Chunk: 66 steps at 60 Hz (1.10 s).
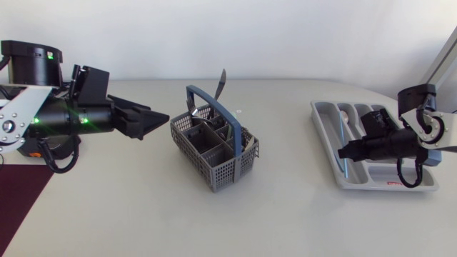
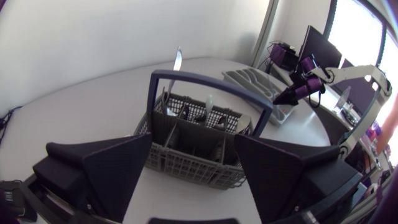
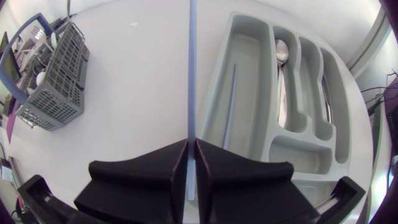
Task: Unload the cutlery basket into the drawer organizer.
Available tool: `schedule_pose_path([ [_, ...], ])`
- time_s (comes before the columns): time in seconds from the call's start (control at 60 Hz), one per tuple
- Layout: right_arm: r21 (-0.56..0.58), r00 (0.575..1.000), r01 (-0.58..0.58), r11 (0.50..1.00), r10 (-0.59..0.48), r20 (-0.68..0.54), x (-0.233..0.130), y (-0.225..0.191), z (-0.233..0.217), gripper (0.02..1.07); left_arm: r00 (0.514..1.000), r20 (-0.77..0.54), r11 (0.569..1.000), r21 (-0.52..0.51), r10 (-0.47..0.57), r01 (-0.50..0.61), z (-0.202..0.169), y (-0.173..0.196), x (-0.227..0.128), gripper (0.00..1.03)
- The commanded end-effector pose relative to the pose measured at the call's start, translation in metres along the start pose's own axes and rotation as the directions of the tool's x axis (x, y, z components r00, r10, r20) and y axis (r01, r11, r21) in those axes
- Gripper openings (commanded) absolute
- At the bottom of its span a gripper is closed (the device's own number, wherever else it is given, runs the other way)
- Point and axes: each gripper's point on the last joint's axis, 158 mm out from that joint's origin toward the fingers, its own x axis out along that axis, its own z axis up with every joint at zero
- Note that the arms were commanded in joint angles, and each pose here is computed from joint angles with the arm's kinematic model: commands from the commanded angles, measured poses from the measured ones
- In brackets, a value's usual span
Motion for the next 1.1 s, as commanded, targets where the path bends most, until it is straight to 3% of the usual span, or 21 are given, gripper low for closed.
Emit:
schedule_pose_path([
  [0.0, 0.008, 0.999, 0.037, 0.999, -0.037, 0.005, 0.01, -0.017, 0.01, 0.12, 0.999, -0.031, 0.998, 0.054, 0.022, -0.021, -0.018, 0.001, 0.001, 0.92],
  [0.35, 0.061, 0.992, 0.117, 0.991, -0.113, -0.062, 0.048, -0.051, 0.003, 0.17, 0.989, -0.111, 0.993, 0.078, 0.1, -0.091, -0.058, 0.022, 0.019, 0.92],
  [0.467, 0.059, 0.99, 0.129, 0.99, -0.126, -0.058, 0.048, -0.054, 0.004, 0.54, 0.984, -0.13, 0.991, 0.074, 0.122, -0.113, -0.065, 0.031, 0.026, 0.92],
  [0.55, 0.056, 0.988, 0.148, 0.987, -0.145, -0.053, 0.042, -0.055, 0.005, 0.75, 0.98, -0.139, 0.987, 0.084, 0.145, -0.134, -0.07, 0.039, 0.032, 0.92],
  [0.65, 0.058, 0.988, 0.157, 0.986, -0.156, -0.019, 0.028, -0.051, 0.013, 0.86, 0.976, -0.154, 0.986, 0.084, 0.156, -0.144, -0.073, 0.044, 0.039, 0.92],
  [0.767, 0.027, 0.991, 0.125, 0.992, -0.126, 0.034, 0.007, -0.023, 0.026, 0.86, 0.968, -0.171, 0.981, 0.085, 0.184, -0.172, -0.076, 0.053, 0.046, 0.91],
  [0.933, -0.061, 0.995, 0.002, 0.998, 0.004, 0.103, -0.012, 0.05, 0.046, 0.85, 0.962, -0.151, 0.972, 0.097, 0.229, -0.216, -0.073, 0.063, 0.056, 0.75],
  [1.083, -0.108, 0.988, -0.099, 0.989, 0.11, 0.104, -0.009, 0.106, 0.058, 0.6, 0.961, -0.153, 0.973, 0.064, 0.228, -0.221, -0.066, 0.067, 0.068, 0.57],
])
